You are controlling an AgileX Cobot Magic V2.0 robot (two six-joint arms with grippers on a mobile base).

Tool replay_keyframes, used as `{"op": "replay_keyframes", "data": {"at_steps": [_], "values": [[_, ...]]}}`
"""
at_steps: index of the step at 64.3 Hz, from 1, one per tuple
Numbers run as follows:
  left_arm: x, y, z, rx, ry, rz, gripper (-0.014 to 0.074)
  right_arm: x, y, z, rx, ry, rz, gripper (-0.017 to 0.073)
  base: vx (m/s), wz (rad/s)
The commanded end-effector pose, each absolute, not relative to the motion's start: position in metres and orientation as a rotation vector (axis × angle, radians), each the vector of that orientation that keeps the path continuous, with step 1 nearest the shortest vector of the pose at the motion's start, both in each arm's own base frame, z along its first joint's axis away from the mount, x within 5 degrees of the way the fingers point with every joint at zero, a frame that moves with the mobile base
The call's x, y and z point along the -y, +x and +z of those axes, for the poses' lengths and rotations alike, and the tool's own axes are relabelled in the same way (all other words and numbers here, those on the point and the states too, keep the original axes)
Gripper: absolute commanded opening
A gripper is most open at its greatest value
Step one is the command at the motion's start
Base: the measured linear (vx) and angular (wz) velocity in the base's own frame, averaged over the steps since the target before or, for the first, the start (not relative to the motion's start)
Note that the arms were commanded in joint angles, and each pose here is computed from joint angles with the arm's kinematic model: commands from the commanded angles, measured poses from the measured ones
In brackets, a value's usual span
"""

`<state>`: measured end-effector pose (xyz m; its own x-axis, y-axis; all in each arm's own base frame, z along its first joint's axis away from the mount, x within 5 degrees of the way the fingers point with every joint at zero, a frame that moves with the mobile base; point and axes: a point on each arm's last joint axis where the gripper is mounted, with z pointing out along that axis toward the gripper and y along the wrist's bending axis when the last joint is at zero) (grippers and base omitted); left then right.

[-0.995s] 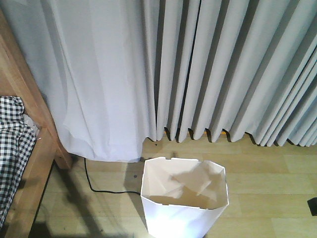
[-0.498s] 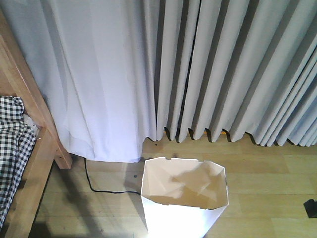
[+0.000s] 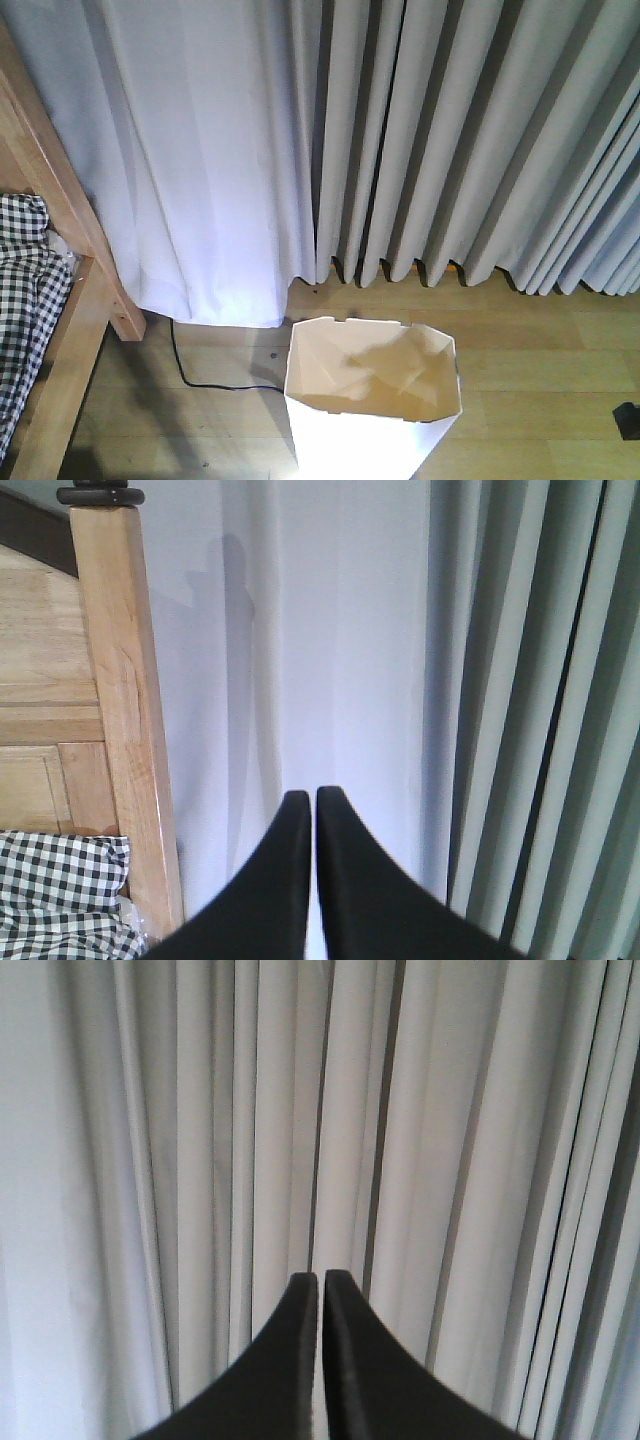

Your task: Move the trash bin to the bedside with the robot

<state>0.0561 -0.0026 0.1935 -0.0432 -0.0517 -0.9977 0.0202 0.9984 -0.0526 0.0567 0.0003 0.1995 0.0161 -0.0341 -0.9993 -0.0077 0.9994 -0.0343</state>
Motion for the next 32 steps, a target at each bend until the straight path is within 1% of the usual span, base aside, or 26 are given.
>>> {"op": "replay_keyframes", "data": {"at_steps": [1,32], "values": [[0.0011,0.0564,0.1929,-1.560,-0.045,-0.057,-0.0006,-0.0009,0.0563,0.2000,-1.493,-0.056,-0.037,-0.0010,0.00,0.00],[0.0011,0.0564,0.1929,-1.560,-0.045,-0.057,-0.0006,-0.0009,0.0563,0.2000,-1.493,-0.056,-0.037,-0.0010,0.00,0.00]]}}
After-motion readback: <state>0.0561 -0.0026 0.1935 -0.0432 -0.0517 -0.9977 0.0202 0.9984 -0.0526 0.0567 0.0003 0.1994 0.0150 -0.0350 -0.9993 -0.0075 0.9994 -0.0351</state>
